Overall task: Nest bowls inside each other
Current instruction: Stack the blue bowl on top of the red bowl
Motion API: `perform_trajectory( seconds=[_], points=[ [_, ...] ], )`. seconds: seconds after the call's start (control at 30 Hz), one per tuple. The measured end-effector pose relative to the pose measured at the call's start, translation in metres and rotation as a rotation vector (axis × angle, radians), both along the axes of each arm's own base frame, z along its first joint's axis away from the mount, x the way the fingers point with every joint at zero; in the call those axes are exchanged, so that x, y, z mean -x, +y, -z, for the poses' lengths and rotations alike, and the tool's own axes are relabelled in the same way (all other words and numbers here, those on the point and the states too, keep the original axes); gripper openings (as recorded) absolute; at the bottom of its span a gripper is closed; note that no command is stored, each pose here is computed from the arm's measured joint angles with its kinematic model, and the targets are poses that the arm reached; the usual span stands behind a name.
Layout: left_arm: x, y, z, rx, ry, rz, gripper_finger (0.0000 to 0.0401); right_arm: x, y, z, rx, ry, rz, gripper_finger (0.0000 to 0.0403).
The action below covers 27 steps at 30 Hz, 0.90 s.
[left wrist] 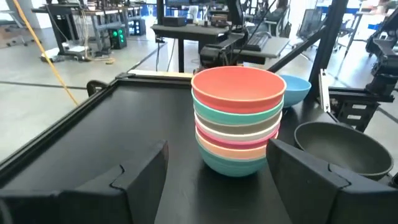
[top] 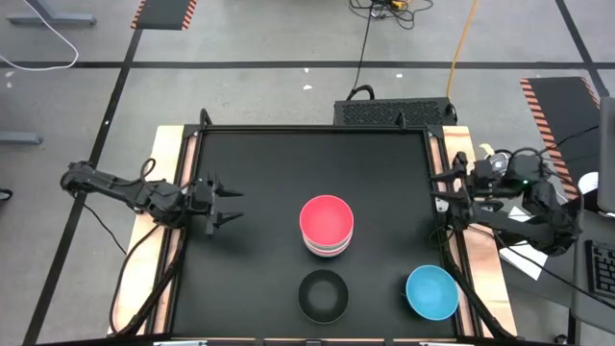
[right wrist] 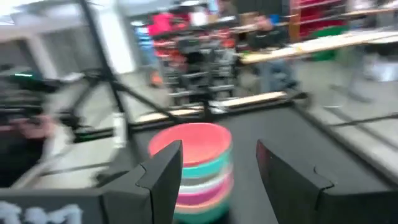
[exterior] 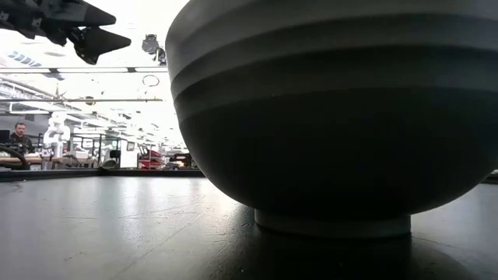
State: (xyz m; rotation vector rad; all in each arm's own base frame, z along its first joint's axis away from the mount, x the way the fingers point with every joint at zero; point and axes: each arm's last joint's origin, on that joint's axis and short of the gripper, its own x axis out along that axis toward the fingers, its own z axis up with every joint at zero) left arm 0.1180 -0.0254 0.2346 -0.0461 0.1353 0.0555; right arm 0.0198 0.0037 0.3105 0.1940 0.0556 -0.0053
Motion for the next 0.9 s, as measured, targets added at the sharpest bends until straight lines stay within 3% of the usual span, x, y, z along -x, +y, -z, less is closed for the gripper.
perform_trajectory(
  seconds=[0.5, 0.77, 0.9],
  points=[
    [0.000, 0.000, -0.002, 0.022, -0.023, -0.002, 0.0273, -0.014, 0.002, 0.038, -0.118, 0.321, -0.281, 0.0196],
    [0.000, 0.000, -0.004, 0.036, -0.030, -0.003, 0.0273, 0.000, 0.007, 0.065, -0.362, 0.622, -0.232, 0.0196],
    [0.000, 0.000, -0.004, 0.053, -0.037, -0.005, 0.0273, 0.000, 0.010, 0.063, -0.485, 0.610, -0.337, 0.0196]
  ],
)
